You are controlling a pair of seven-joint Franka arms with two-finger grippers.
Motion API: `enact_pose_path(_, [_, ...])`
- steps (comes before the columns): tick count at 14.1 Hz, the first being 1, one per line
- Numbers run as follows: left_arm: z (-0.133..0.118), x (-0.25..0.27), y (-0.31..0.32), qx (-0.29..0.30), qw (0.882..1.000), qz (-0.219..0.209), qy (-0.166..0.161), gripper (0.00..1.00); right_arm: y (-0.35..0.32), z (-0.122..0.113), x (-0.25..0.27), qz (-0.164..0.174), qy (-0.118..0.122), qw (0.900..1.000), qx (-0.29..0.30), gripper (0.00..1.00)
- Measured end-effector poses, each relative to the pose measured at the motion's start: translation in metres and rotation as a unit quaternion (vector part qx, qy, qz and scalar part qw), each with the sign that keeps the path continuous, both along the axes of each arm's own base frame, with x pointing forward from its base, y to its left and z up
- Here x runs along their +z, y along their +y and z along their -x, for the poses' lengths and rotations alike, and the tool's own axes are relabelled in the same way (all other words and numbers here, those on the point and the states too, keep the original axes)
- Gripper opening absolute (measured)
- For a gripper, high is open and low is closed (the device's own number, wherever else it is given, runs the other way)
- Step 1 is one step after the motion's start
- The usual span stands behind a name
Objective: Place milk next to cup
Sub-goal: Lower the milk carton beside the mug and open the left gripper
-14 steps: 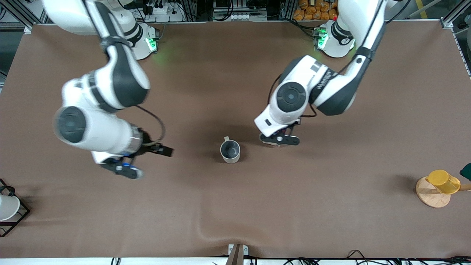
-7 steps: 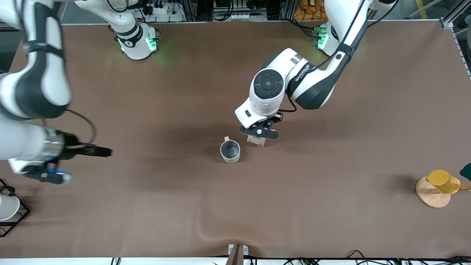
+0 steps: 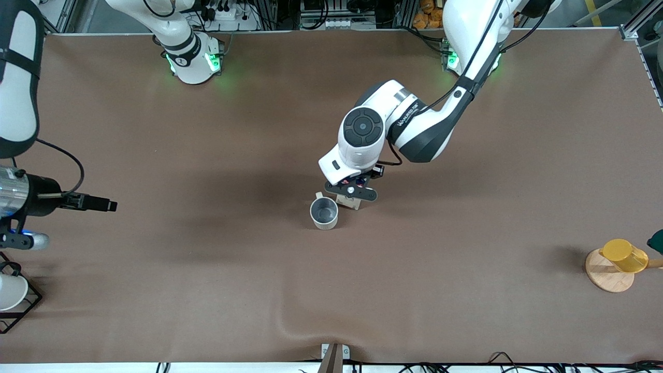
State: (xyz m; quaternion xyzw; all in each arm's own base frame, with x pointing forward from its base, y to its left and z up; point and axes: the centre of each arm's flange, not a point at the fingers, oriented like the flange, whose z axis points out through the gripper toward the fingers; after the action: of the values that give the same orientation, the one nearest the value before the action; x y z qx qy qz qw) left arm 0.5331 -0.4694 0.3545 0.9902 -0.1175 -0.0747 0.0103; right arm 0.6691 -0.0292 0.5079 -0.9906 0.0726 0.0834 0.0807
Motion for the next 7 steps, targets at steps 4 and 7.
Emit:
enact_pose_path(4, [-0.003,0.004,-0.002,0.0,1.0,0.005,-0.005,0.41,-0.017,0.007,0.008,0.003,-0.006,1.0,0.022,1.0])
enact_pose_path(7, [-0.005,0.002,-0.004,-0.005,1.0,0.008,-0.005,0.41,-0.014,0.024,0.038,0.006,-0.012,0.999,0.029,1.0])
